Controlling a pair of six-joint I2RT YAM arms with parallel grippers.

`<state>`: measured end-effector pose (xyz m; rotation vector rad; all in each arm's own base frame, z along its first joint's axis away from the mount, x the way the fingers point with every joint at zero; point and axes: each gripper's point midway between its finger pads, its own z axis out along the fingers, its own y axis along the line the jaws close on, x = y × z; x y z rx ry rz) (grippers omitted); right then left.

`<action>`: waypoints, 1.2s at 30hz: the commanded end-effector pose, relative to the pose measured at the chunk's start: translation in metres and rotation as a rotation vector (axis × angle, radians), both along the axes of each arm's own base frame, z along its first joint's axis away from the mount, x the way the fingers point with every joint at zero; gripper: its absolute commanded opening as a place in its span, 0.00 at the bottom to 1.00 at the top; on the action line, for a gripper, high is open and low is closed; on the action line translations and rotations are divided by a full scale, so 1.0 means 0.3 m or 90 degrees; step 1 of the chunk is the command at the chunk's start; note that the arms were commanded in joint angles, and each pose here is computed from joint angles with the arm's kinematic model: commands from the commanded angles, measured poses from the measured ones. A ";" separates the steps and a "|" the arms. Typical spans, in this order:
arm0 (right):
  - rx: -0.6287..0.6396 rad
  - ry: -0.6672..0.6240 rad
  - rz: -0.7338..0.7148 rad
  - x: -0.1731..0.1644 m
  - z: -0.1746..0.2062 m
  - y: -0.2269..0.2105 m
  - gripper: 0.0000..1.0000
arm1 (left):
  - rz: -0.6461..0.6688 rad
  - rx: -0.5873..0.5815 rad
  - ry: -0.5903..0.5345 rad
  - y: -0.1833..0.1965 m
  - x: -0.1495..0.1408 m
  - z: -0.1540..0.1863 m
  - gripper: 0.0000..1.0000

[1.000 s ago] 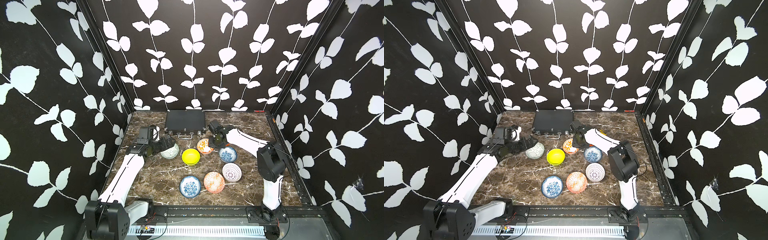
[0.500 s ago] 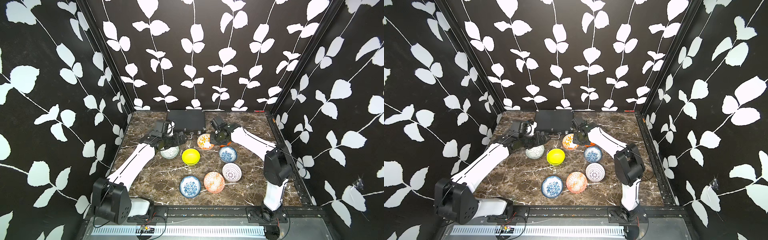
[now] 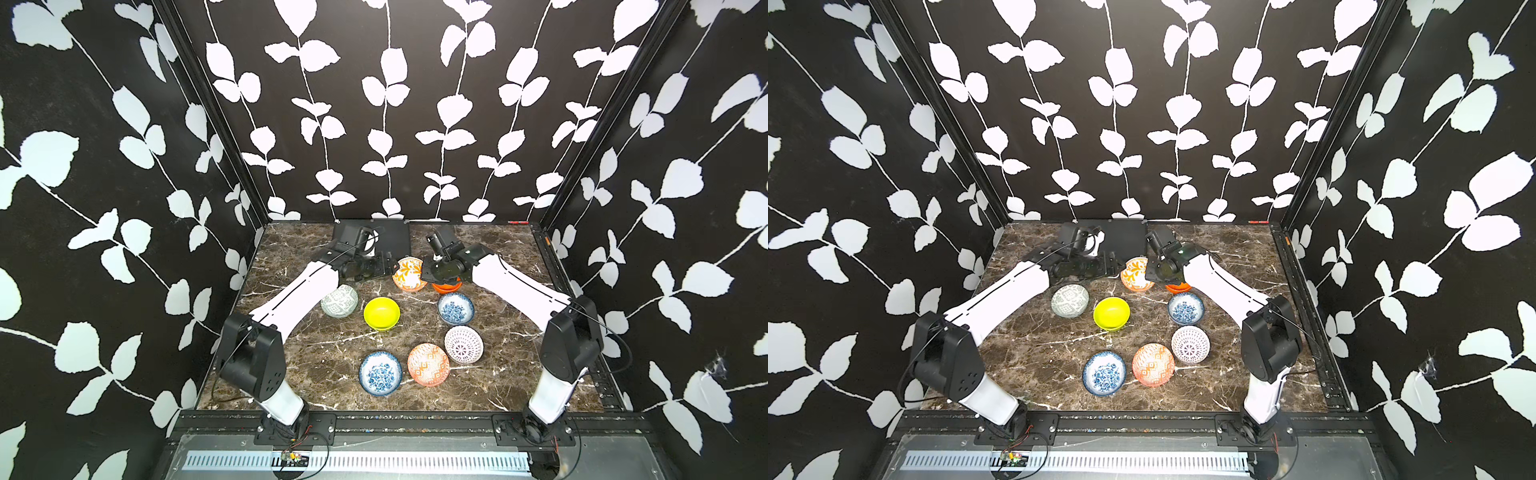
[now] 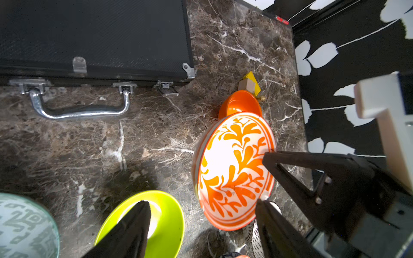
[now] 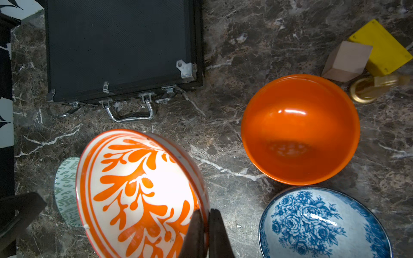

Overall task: Stack the bowls
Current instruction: Pick up the bowl from the center of the board.

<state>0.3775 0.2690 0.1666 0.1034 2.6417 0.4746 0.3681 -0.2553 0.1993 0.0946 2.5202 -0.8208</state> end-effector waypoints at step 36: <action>0.015 -0.074 0.031 0.004 0.107 0.064 0.00 | 0.022 0.092 0.055 -0.057 0.000 -0.104 0.11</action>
